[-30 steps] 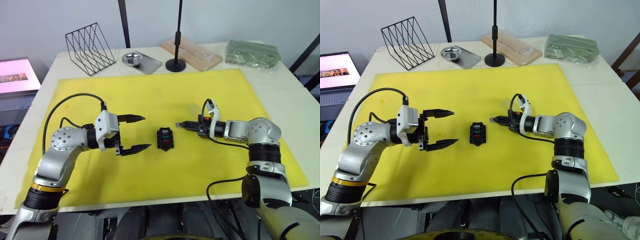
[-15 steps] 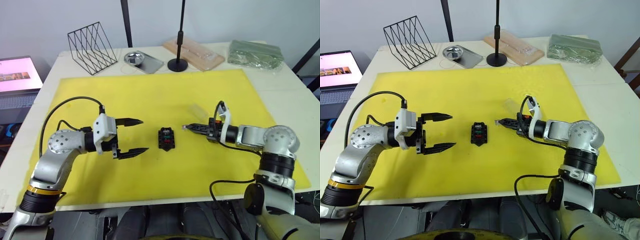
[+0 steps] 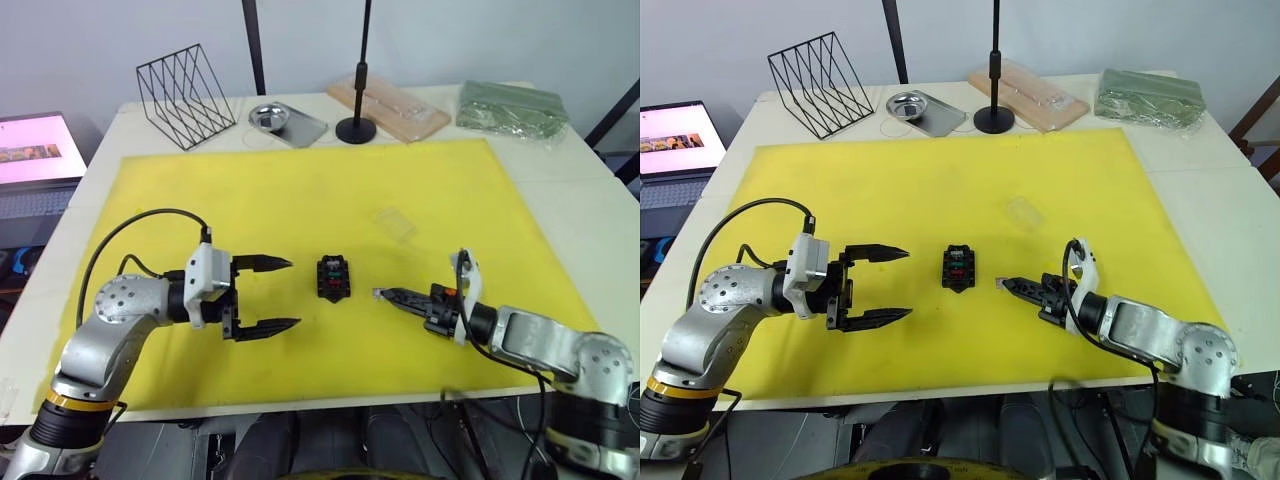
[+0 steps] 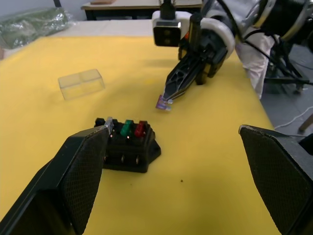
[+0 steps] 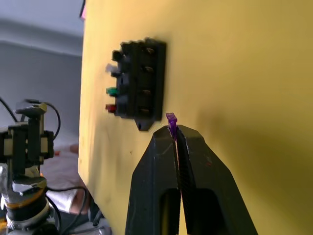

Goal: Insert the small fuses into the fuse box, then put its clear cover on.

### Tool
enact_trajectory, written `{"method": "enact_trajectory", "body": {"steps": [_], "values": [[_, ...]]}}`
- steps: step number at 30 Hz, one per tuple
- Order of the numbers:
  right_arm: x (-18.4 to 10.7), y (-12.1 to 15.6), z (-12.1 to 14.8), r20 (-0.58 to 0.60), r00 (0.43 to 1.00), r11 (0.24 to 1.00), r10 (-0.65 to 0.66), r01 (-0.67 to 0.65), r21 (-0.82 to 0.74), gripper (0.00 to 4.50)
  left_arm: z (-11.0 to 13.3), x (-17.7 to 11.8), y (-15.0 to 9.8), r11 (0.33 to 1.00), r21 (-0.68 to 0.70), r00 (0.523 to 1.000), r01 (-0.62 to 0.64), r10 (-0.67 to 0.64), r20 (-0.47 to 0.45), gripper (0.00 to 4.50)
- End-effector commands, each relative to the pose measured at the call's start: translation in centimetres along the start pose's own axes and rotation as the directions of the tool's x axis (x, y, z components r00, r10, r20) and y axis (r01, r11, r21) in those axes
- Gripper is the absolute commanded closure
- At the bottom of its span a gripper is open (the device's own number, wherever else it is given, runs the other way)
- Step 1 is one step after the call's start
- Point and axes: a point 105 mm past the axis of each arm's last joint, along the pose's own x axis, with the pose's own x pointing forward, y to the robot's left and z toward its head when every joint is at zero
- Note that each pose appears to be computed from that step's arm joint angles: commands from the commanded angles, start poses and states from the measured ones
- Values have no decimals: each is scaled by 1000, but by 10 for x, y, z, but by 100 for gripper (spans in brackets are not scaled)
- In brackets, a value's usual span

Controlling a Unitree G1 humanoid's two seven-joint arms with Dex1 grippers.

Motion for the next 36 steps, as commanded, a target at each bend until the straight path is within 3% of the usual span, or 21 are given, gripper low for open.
{"method": "enact_trajectory", "body": {"steps": [1, 16, 19, 25, 30, 36], "values": [[1, 10, -6, 22, 1000, 1000, 15, -15, 18, 445, 14, -1, -1, 999, 46, 1000, 8, -9, 23, 0], [2, 5, -24, 58, 995, 994, -87, 82, 73, 445, 13, 4, -8, 999, 37, 999, 27, -28, 35, 0], [1, 4, -27, 51, 995, 994, -88, 85, 69, 382, 13, 4, -8, 999, 39, 999, 27, -28, 32, 0], [-3, 5, -29, 37, 996, 996, -81, 79, 47, 175, 17, 6, -6, 999, 43, 999, 26, -27, 36, 0], [-31, 0, -19, -117, 991, 991, -69, 55, -120, 4, 17, 7, -7, 998, 41, 998, 41, -43, 37, 0], [-51, 34, 9, -338, 941, 951, 9, -113, -289, 4, 13, 7, -11, 997, 37, 997, 67, -68, 45, 0]]}}
